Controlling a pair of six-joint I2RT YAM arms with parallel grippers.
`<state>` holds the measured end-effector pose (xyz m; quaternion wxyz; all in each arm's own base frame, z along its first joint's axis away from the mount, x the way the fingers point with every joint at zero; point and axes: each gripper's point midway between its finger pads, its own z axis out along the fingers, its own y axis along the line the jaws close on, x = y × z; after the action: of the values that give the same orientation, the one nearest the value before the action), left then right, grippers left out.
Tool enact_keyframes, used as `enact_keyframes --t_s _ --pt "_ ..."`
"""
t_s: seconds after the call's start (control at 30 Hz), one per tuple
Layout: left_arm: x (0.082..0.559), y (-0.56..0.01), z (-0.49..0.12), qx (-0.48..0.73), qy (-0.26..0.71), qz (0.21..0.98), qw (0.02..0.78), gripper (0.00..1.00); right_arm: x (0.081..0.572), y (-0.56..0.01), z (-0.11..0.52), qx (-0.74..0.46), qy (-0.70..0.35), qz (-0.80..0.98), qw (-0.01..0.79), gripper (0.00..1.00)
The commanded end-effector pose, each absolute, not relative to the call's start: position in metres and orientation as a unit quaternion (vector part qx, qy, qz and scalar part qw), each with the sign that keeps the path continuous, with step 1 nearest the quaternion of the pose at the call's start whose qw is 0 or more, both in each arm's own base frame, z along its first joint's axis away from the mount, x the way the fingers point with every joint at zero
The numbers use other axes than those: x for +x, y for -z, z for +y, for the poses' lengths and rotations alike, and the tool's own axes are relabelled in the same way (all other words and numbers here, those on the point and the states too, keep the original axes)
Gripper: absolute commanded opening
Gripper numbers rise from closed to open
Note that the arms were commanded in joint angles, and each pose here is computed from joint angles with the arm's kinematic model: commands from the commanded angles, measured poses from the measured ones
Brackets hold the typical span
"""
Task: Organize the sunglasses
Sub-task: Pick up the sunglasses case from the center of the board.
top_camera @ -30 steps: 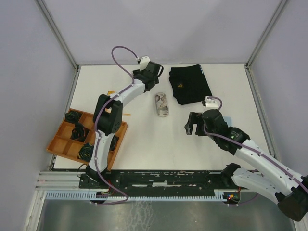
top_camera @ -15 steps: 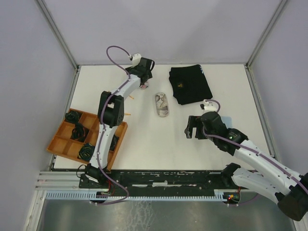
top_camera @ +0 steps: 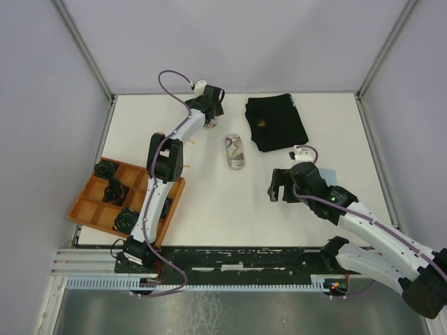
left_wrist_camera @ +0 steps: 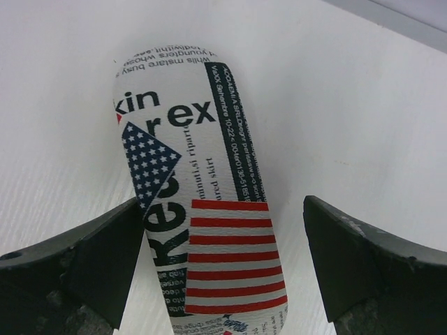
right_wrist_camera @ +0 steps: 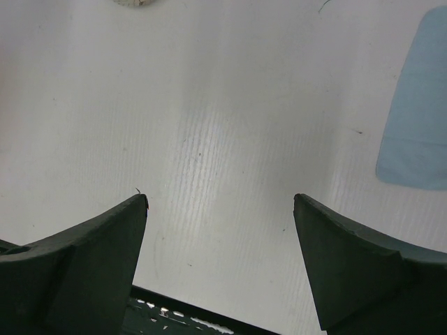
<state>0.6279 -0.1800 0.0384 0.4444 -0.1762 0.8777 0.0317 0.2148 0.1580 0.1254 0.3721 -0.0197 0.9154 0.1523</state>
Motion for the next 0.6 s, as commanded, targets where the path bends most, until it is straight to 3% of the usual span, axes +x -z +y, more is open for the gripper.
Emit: enact_keyframes --t_s 0.0,0.57 --pt "0.633 -0.046 -0.185 -0.16 -0.026 0.878 0.451 1.0 0.221 -0.13 0.162 -0.019 -0.161 0.908 0.386 0.94" --pt "0.613 -0.079 -0.18 -0.117 -0.028 0.883 0.454 0.54 0.223 -0.143 0.164 -0.016 -0.169 0.903 0.395 0.94"
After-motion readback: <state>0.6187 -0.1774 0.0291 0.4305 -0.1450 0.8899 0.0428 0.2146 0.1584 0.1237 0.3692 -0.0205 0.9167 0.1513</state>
